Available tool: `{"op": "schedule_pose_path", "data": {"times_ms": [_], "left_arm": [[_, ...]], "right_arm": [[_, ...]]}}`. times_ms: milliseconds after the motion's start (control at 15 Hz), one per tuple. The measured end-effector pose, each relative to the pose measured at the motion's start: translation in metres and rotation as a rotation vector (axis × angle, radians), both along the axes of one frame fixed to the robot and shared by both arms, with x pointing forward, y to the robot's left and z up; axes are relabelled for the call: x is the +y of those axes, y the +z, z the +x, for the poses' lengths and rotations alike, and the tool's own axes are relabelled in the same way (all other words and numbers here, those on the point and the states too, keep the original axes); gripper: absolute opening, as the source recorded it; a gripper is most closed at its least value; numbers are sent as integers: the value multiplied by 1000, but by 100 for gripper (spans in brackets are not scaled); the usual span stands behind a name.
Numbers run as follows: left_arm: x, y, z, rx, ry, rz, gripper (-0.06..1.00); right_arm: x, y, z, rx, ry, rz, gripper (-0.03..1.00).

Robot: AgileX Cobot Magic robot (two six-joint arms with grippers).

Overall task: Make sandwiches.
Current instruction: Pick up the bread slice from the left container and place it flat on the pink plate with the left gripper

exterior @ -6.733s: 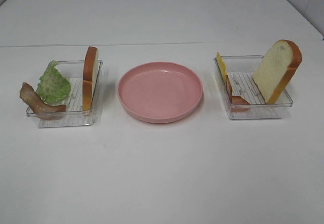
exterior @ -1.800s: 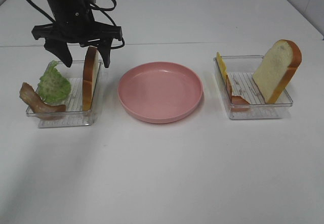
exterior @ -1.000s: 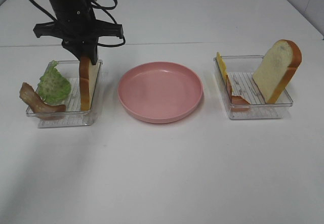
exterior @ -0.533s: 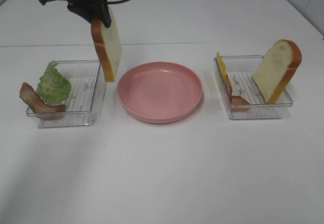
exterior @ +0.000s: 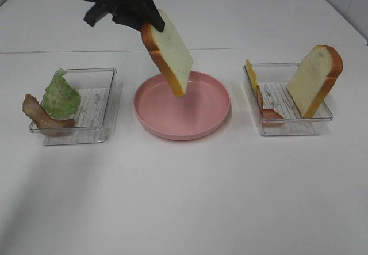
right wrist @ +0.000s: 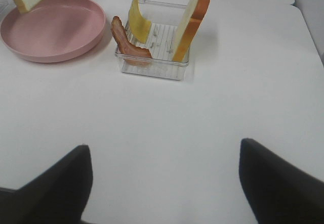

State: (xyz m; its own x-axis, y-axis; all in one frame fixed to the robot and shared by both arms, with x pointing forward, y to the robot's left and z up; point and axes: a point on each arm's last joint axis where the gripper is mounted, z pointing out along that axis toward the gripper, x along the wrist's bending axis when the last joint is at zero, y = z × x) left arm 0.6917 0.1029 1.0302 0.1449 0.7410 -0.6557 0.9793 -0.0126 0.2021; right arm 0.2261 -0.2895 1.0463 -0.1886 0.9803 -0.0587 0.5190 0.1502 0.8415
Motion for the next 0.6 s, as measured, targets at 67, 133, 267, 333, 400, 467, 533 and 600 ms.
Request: {"op": "schedule_pose_path", "data": {"times_ms": [67, 133, 267, 333, 400, 467, 533, 600], "left_arm": [[-2, -7, 2, 12, -2, -15, 19], [-5, -21, 6, 39, -5, -32, 19], [-8, -49, 13, 80, 9, -35, 19], [-11, -72, 19, 109, 37, -53, 19], [-12, -79, 22, 107, 48, -64, 19], [-14, -84, 24, 105, 58, -87, 19], [-15, -86, 25, 102, 59, -101, 19], [-17, -89, 26, 104, 57, -132, 19]], "right_arm": [[0, 0, 0, 0, 0, 0, 75], [0, 0, 0, 0, 0, 0, 75], [0, 0, 0, 0, 0, 0, 75], [0, 0, 0, 0, 0, 0, 75], [0, 0, 0, 0, 0, 0, 75], [0, 0, 0, 0, 0, 0, 75], [0, 0, 0, 0, 0, 0, 75], [0, 0, 0, 0, 0, 0, 75]]}}
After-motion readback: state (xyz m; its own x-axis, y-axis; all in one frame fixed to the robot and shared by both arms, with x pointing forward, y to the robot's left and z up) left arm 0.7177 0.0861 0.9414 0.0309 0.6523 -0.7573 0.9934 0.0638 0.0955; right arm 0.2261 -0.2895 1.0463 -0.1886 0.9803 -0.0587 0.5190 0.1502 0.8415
